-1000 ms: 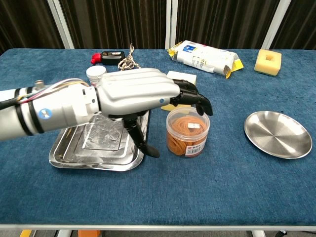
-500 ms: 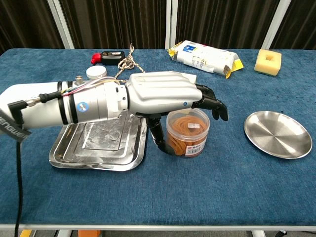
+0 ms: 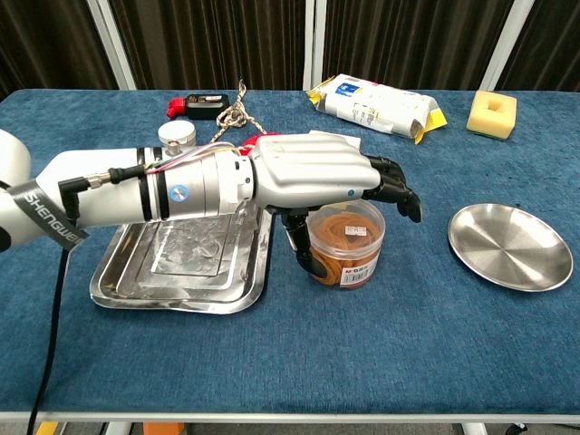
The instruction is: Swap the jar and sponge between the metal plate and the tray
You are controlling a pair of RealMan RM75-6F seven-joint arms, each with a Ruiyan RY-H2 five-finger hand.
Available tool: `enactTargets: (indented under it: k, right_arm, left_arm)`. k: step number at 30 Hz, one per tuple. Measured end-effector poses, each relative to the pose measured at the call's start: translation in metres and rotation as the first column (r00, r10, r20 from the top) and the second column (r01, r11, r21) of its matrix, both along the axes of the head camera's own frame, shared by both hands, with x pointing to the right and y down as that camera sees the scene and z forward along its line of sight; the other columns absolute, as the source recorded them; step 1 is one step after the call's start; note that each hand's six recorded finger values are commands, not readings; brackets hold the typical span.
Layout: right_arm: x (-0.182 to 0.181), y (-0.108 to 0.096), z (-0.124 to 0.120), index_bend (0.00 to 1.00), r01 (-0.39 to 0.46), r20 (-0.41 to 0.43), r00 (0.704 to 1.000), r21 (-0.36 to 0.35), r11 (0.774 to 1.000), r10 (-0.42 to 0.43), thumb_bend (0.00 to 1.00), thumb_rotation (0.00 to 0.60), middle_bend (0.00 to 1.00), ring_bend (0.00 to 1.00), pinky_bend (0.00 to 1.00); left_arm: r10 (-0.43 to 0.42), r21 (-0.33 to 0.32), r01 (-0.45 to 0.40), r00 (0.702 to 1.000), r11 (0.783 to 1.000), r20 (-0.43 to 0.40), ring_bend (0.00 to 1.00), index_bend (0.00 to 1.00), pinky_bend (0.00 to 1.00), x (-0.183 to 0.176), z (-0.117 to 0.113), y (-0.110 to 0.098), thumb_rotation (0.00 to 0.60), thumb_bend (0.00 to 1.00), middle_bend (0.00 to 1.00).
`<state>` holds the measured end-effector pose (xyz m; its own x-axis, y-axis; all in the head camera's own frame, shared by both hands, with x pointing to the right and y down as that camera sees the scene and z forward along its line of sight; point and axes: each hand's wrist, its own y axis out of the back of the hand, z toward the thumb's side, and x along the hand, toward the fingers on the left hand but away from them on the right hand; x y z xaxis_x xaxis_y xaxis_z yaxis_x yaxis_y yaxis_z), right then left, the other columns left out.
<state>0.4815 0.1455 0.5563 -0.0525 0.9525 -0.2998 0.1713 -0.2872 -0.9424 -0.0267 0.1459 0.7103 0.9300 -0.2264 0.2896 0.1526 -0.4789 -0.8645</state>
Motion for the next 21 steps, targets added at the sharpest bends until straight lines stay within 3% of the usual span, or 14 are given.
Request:
enactTargets:
  k: [7, 21]
  right_arm:
    - [0.0019, 0.0002, 0.0015, 0.00, -0.008, 0.002, 1.000, -0.004, 1.000, 0.008, 0.06, 0.600, 0.00, 0.00, 0.00]
    - [0.0005, -0.0005, 0.0025, 0.00, -0.009, 0.002, 1.000, -0.007, 1.000, 0.009, 0.06, 0.600, 0.00, 0.00, 0.00]
  left_arm:
    - [0.003, -0.019, -0.002, 0.999, 1.000, 0.042, 0.12, 0.20, 0.31, -0.0070, 0.0123, 0.0028, 0.600, 0.03, 0.20]
    - [-0.010, -0.012, 0.010, 1.000, 1.000, 0.017, 0.29, 0.36, 0.48, -0.0066, 0.0106, 0.0031, 0.600, 0.21, 0.36]
